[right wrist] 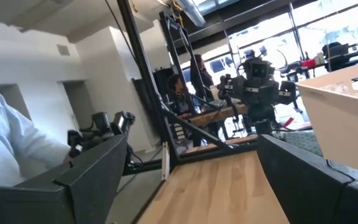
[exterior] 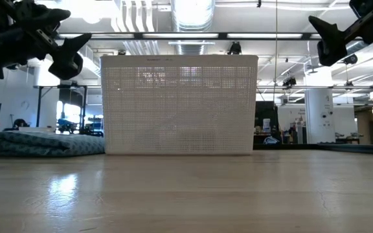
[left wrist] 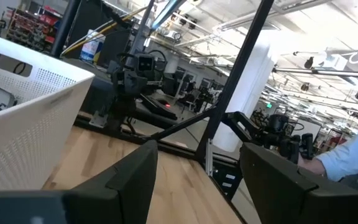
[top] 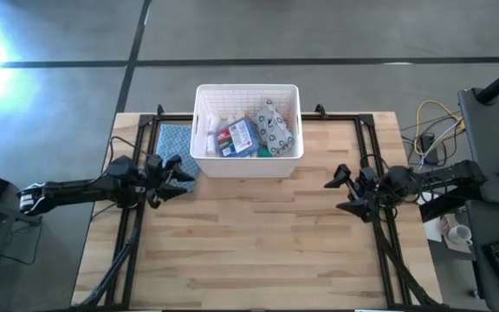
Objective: Pick & place medical supplies in basket/bin
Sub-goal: Return to Home Position
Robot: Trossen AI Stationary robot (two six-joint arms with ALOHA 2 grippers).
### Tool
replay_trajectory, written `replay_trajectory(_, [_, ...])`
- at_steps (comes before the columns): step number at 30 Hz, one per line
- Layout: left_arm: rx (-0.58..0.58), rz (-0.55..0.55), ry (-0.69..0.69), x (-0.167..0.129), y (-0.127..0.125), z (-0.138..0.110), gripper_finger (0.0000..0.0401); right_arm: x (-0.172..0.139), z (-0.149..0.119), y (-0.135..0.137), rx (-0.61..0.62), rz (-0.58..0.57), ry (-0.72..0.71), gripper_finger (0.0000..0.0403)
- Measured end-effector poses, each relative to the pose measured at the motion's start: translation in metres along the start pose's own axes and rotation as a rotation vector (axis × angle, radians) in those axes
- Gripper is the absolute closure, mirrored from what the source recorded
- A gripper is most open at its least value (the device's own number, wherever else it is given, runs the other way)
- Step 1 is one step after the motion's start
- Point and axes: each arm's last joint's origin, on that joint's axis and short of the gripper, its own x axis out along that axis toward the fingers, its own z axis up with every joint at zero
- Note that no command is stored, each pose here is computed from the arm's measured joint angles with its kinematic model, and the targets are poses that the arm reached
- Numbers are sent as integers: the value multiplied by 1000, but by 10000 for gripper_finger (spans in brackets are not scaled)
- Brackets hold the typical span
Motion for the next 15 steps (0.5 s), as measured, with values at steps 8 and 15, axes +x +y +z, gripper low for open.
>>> replay_trajectory(8, [-4,4,7,1,1,-1,189,0,-2,-3,-5,-63,3,53])
replay_trajectory(15, [-9,9,15,1,1,-2,189,0,-2,-3,-5,-64,4,53])
